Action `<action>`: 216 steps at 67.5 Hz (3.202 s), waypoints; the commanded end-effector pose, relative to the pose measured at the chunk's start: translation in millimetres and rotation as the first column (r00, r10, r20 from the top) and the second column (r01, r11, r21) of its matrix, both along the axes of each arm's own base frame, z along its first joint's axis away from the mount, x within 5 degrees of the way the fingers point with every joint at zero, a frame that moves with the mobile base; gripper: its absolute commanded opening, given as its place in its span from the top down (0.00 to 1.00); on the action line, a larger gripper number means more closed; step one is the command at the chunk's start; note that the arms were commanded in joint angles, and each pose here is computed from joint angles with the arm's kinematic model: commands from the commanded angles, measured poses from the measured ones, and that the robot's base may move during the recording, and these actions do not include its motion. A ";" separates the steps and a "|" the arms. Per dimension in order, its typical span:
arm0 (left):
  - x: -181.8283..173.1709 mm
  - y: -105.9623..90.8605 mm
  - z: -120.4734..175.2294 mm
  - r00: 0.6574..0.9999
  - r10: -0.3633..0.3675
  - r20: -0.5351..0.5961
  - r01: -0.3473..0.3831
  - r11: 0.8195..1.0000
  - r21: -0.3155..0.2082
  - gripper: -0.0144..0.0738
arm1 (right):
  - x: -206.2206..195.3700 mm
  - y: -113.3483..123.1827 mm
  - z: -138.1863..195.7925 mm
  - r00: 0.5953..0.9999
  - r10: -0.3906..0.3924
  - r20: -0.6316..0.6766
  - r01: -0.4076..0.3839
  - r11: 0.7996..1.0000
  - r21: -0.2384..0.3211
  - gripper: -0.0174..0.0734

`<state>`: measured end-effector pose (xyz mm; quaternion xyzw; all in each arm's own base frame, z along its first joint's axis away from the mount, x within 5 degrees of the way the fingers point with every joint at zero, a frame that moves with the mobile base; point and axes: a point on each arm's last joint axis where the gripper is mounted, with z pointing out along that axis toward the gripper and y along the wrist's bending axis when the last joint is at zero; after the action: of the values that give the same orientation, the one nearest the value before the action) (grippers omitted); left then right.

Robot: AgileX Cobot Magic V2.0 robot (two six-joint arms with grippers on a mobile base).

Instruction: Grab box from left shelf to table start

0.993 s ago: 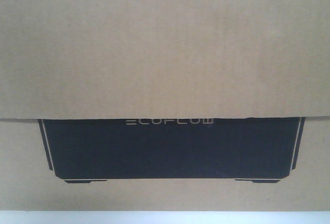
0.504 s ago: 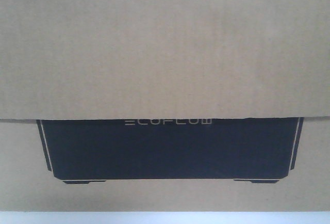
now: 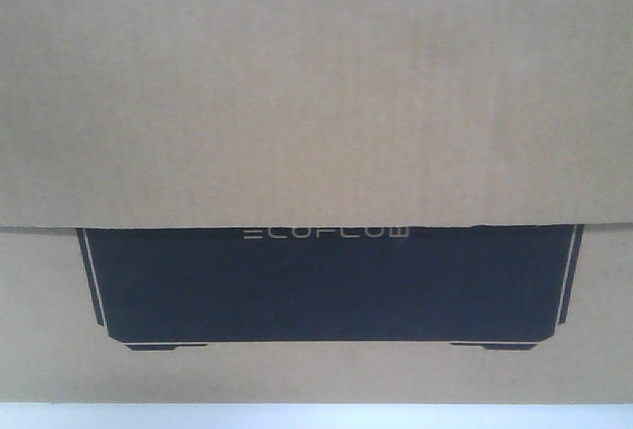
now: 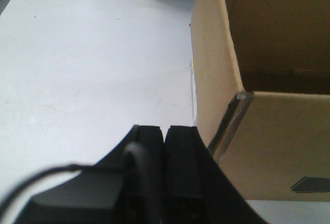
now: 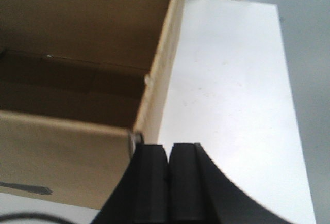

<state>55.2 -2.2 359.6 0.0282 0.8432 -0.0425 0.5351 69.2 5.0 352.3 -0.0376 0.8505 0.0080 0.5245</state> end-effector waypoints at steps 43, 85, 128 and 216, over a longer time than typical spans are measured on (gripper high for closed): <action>-19.0 1.6 -33.2 0.914 -0.052 0.403 0.063 0.998 -0.016 0.94 | -47.7 -2.5 -34.2 0.901 -0.027 0.433 0.036 0.999 -0.012 0.74; -22.8 -6.8 -48.5 0.915 -0.067 0.397 0.102 0.992 -0.068 0.94 | -47.2 -2.5 -35.1 0.902 -0.027 0.430 0.036 0.999 -0.012 0.74; -0.2 1.1 -151.7 0.850 0.112 0.514 -0.071 0.993 -0.099 0.94 | -47.2 -2.5 -35.1 0.902 -0.027 0.430 0.036 0.999 -0.012 0.74; -0.2 1.1 -151.7 0.850 0.112 0.514 -0.071 0.993 -0.099 0.94 | -13.6 -3.6 -145.9 0.848 -0.071 0.526 0.019 0.994 0.104 0.74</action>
<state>56.9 -2.1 197.6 -0.0195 0.7055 -0.0422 0.7072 55.8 1.3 199.4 0.0142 0.7256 0.0272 0.6874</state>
